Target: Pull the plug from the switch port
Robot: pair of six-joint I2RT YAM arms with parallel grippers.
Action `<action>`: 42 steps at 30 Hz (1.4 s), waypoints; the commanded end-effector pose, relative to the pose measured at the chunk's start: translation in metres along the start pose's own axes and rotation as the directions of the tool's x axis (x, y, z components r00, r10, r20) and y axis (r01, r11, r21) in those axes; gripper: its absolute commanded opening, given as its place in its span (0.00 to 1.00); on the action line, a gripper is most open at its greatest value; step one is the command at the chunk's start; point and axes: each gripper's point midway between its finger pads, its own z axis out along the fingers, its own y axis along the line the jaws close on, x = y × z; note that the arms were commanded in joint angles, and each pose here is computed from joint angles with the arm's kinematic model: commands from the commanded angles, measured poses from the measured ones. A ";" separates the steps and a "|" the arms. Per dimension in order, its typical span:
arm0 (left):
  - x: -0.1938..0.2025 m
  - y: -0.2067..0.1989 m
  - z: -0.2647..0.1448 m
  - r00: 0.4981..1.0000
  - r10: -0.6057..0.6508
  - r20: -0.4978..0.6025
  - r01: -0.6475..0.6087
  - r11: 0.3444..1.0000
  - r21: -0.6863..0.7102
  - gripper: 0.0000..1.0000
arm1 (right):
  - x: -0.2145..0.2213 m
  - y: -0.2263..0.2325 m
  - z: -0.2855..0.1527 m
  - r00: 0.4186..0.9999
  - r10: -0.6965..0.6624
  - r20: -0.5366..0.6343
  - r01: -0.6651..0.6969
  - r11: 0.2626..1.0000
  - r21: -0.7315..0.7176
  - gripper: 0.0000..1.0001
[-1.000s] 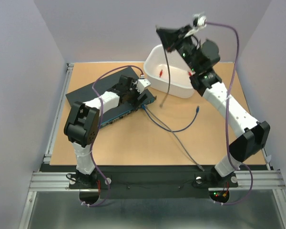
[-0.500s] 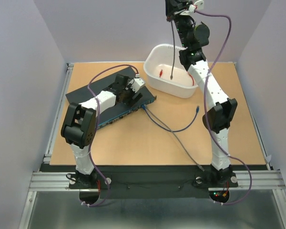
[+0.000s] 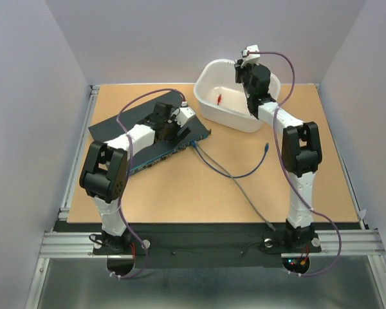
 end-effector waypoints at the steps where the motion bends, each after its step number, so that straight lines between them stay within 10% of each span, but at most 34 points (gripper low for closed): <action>1: -0.017 0.007 -0.015 0.999 0.005 0.047 -0.004 1.000 -0.024 0.96 | -0.008 0.000 -0.008 0.999 0.003 -0.040 -0.003 1.000 0.010 0.01; 4: -0.018 0.007 -0.016 0.999 0.004 0.049 -0.003 1.000 -0.020 0.96 | 0.026 0.008 -0.003 0.986 0.012 -0.168 -0.018 0.999 -0.032 0.16; 6: -0.018 0.005 -0.015 0.999 0.005 0.047 -0.004 1.000 -0.014 0.96 | 0.042 0.008 -0.001 0.972 0.038 -0.232 -0.043 0.999 -0.017 0.62; 9: -0.016 0.004 -0.015 0.999 0.007 0.041 -0.006 1.000 -0.009 0.96 | 0.020 0.011 -0.002 0.975 0.084 -0.205 -0.091 0.996 -0.024 0.85; 17: -0.014 0.002 -0.012 1.000 -0.001 0.031 0.001 1.000 0.002 0.96 | -0.084 0.006 -0.039 0.977 0.182 -0.110 -0.184 0.983 -0.010 1.00; 36: -0.011 -0.001 -0.004 1.000 -0.005 0.015 0.004 1.000 0.027 0.96 | -0.028 -0.019 -0.066 0.876 0.186 -0.446 -0.135 0.980 0.144 1.00; 42: -0.012 -0.001 -0.006 1.000 -0.002 0.020 0.002 1.000 0.021 0.96 | -0.043 0.041 -0.092 0.862 0.164 -0.479 -0.258 0.956 -0.137 1.00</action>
